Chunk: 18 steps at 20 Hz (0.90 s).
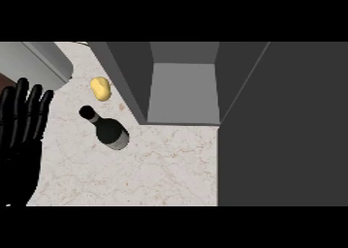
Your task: Pick up the wine, place it into the cabinet and close the cabinet
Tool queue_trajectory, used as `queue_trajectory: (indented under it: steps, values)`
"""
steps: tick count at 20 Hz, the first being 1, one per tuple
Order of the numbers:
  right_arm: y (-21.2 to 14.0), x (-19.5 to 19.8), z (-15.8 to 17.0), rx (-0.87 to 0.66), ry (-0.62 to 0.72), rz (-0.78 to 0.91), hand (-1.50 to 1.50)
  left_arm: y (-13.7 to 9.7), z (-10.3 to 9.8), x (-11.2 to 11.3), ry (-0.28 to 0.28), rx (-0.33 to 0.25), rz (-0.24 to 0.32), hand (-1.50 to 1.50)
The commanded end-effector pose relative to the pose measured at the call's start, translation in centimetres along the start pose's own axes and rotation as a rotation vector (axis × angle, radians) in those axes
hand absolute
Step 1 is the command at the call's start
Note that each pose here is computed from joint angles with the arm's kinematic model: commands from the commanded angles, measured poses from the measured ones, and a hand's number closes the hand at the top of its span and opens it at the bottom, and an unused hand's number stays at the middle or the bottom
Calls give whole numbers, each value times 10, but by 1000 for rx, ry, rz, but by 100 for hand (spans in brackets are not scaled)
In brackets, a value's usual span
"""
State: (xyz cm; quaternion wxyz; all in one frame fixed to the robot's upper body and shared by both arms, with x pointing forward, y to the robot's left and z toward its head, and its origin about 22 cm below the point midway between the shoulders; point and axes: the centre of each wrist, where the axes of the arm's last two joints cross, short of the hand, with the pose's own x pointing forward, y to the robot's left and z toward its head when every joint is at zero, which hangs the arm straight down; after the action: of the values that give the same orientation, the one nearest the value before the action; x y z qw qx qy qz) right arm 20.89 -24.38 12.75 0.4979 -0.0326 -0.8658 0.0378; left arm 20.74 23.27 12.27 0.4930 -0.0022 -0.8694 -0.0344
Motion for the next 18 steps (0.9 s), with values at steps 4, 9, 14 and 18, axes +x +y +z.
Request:
queue_trajectory:
  steps: [4, 9, 14, 18]
  values:
    - [13, 7, 16, 54, 1, -57, -150, -37, -13, -24, 36, 292, -230, -150]
    - [21, 15, 33, 254, 107, -167, -150, -72, -28, -38, 163, 497, -39, -150]
    - [17, 44, 42, 267, 123, -170, -150, -137, -55, -36, 128, 528, -35, -150]
    - [6, 58, 35, 268, 133, -148, -150, -167, -80, -30, 139, 531, -17, -150]
